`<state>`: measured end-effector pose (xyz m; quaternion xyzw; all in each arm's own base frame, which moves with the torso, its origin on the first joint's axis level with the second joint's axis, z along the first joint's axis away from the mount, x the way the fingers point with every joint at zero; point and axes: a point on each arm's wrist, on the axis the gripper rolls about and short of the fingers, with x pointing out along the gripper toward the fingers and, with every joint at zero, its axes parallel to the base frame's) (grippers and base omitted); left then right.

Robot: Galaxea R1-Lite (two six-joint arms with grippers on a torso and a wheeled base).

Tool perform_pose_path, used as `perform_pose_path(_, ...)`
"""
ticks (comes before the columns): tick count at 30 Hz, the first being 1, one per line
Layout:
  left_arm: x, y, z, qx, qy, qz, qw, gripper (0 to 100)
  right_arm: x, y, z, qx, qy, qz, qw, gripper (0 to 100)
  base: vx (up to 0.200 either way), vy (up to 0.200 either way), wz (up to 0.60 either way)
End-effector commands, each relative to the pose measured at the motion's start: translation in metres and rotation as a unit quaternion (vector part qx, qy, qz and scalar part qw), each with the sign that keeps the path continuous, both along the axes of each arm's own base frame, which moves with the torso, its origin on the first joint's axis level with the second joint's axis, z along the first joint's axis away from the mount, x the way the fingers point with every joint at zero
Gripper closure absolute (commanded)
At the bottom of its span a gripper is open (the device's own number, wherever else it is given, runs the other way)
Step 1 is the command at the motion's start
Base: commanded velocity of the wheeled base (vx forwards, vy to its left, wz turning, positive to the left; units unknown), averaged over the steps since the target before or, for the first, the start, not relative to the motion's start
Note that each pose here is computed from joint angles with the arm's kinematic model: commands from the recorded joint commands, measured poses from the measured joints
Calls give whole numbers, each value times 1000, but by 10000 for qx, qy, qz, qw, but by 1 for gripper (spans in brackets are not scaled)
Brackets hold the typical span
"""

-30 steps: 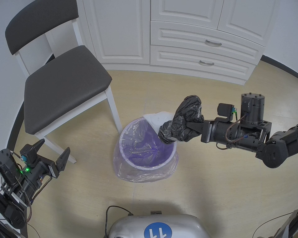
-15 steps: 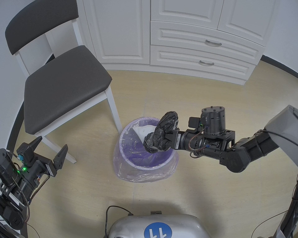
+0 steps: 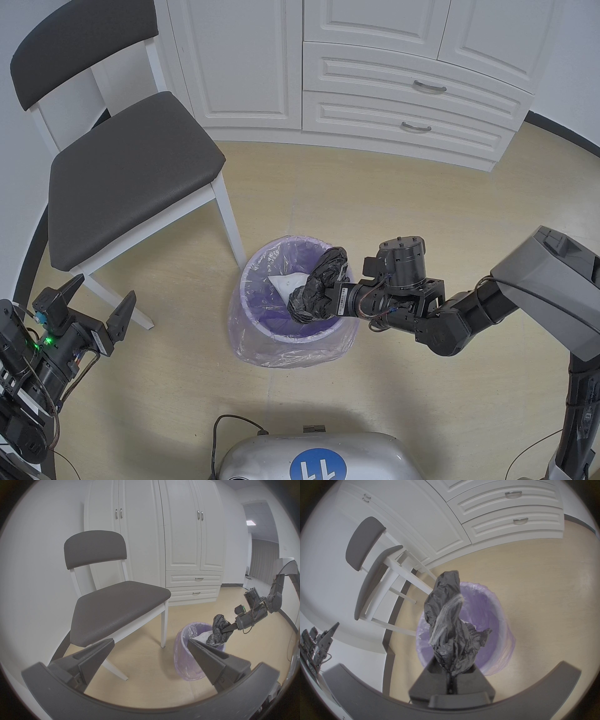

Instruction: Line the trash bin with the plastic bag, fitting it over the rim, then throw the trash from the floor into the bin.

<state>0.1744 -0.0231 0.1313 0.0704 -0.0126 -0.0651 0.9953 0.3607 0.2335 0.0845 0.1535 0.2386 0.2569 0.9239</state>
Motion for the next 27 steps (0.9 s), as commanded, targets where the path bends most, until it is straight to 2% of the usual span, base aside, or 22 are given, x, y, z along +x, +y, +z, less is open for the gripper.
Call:
perform_pose_path(1,-3,0,-4,14,94,7,10000,0,8,5,-16,-90,71,-101,9999,100,0,0,0)
perform_pose_path(11,-3,0,-4,16,109,-1,9999,0,17,9,-35,-228,136,-251,9993,100,0,0,0)
perform_pose_path(20,-2,0,-5,20,140,-9,9999,0,19,21,-51,-268,182,-199,9993,100,0,0,0)
perform_pose_path(22,-2,0,-5,20,140,-9,9999,0,21,25,-54,-289,150,-278,9991,100,0,0,0)
perform_pose_path(24,-2,0,-5,19,132,-9,9999,0,26,33,-59,-350,15,-546,9979,100,0,0,0)
perform_pose_path(27,-3,0,-4,18,124,-9,9999,0,28,37,-54,-248,-43,-701,9972,100,0,0,0)
